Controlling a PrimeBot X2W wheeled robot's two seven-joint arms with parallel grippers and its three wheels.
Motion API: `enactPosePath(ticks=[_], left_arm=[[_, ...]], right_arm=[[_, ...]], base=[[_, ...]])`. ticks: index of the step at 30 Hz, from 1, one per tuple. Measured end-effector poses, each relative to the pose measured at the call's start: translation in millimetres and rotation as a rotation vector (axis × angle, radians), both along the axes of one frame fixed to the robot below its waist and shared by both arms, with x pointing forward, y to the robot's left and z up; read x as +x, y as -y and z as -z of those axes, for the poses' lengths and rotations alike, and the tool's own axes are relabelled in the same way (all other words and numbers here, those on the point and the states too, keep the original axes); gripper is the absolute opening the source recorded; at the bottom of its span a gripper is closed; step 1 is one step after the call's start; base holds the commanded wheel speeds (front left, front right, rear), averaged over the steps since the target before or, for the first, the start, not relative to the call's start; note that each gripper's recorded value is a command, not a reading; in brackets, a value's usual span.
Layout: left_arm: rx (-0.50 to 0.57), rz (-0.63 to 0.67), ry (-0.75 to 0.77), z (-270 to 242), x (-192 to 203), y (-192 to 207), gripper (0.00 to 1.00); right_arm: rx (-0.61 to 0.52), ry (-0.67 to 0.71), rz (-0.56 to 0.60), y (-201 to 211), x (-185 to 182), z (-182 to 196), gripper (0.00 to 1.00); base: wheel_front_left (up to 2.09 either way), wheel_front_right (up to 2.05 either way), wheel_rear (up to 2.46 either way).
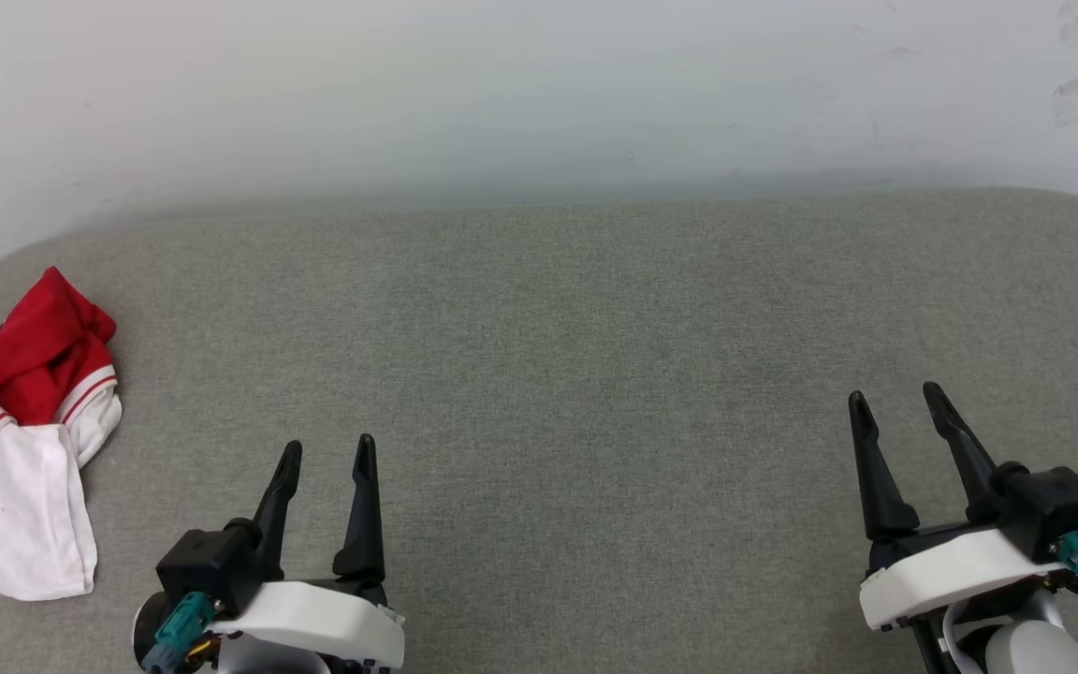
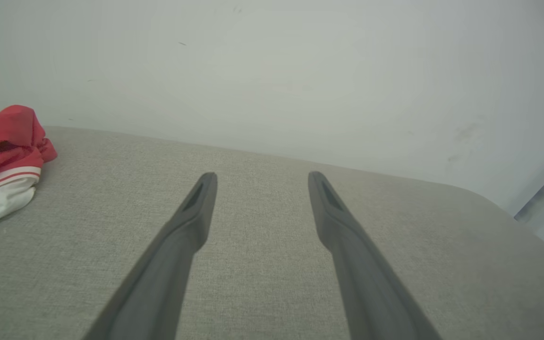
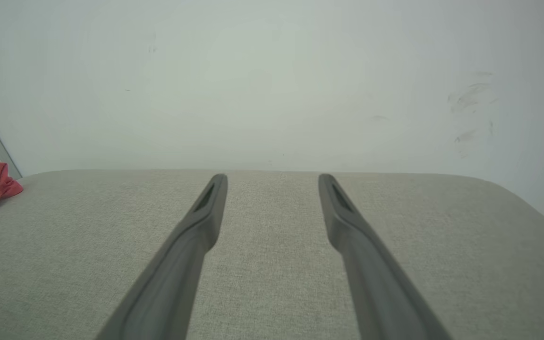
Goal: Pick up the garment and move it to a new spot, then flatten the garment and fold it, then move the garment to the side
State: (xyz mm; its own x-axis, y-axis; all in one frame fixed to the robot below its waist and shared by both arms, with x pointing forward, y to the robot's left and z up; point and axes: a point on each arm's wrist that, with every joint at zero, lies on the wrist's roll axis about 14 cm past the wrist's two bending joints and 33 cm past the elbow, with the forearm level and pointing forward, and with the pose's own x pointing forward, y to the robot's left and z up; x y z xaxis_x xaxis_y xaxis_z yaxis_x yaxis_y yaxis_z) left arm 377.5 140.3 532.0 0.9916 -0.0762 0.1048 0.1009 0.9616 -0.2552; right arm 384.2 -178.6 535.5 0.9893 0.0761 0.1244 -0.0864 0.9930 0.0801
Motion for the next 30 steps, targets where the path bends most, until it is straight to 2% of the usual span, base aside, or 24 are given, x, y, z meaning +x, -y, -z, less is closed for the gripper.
enactPosePath(ticks=[8,15,23,28,30], left_arm=[[0.054,0.022,-0.001,6,-1,8,1.00],[0.013,0.007,0.047,-7,0,2,1.00],[0.010,-0.020,0.054,-4,-1,-13,1.00],[0.016,-0.007,0.042,2,-2,-10,1.00],[0.055,0.013,0.041,5,-3,-5,1.00]], right_arm=[[-0.073,0.043,-0.021,-8,0,-10,1.00],[-0.085,0.088,-0.010,-7,0,-21,1.00],[0.081,0.089,0.053,15,-3,-19,1.00],[0.091,0.053,0.062,17,-6,-5,1.00],[0.078,0.046,0.060,16,-6,-2,1.00]], base=[[0.00,0.00,0.00],[0.00,0.00,0.00],[0.00,0.00,0.00],[0.00,0.00,0.00],[0.00,0.00,0.00]])
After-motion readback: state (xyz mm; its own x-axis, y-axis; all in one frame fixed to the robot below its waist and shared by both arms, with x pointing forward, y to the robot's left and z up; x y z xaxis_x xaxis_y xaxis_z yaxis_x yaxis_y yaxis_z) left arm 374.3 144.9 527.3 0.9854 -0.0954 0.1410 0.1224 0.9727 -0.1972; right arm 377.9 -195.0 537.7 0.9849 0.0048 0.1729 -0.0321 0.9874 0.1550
